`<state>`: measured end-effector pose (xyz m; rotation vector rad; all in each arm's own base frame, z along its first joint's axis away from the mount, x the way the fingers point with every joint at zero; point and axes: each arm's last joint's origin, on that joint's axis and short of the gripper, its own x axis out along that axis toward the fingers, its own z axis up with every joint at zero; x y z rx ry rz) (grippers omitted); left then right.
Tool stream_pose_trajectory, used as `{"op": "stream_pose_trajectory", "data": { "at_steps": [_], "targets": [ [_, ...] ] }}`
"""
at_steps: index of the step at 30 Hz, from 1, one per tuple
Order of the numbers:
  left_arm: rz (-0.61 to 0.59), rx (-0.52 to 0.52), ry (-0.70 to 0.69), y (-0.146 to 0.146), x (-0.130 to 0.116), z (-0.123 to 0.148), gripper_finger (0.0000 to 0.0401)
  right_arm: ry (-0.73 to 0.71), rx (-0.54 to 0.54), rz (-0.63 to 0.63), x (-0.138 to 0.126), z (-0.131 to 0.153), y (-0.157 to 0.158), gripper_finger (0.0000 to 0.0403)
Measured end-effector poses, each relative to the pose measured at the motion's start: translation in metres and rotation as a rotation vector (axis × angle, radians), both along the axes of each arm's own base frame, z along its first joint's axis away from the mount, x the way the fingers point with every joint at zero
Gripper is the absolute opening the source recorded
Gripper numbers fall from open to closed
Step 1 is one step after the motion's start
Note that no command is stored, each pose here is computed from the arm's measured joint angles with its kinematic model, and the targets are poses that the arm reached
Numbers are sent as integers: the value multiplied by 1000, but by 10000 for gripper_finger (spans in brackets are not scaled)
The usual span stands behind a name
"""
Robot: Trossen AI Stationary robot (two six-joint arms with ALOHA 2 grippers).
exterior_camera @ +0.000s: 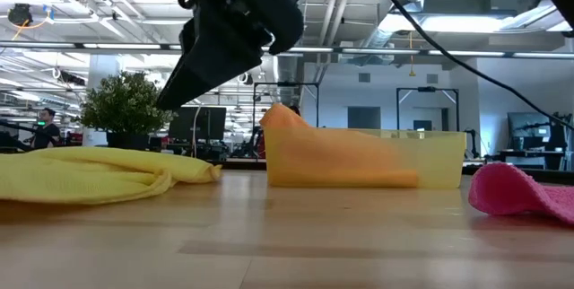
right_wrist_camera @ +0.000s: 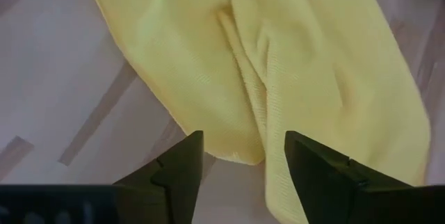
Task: Fold microfiber towels
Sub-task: Fold the yellow microfiber towel
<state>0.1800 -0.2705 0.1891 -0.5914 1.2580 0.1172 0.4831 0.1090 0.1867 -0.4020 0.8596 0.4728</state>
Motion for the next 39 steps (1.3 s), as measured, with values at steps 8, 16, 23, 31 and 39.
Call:
{"op": "stream_pose_trajectory", "data": {
  "at_steps": [8, 16, 23, 31, 39],
  "targets": [
    [8, -16, -7, -3, 2, 7, 0, 46, -32, 34, 4, -29, 2, 219],
    [7, 6, 7, -2, 2, 12, 0, 21, -51, 72, 5, -32, 4, 200],
    [11, 14, 2, -1, 1, 14, 0, 6, -25, 90, 9, -39, 6, 187],
    [21, 14, -3, 0, 1, 15, 0, 59, -7, 88, 9, -58, 7, 175],
    [24, 12, -4, 0, 1, 15, 0, 56, -7, 86, 9, -55, 7, 109]
  ]
}}
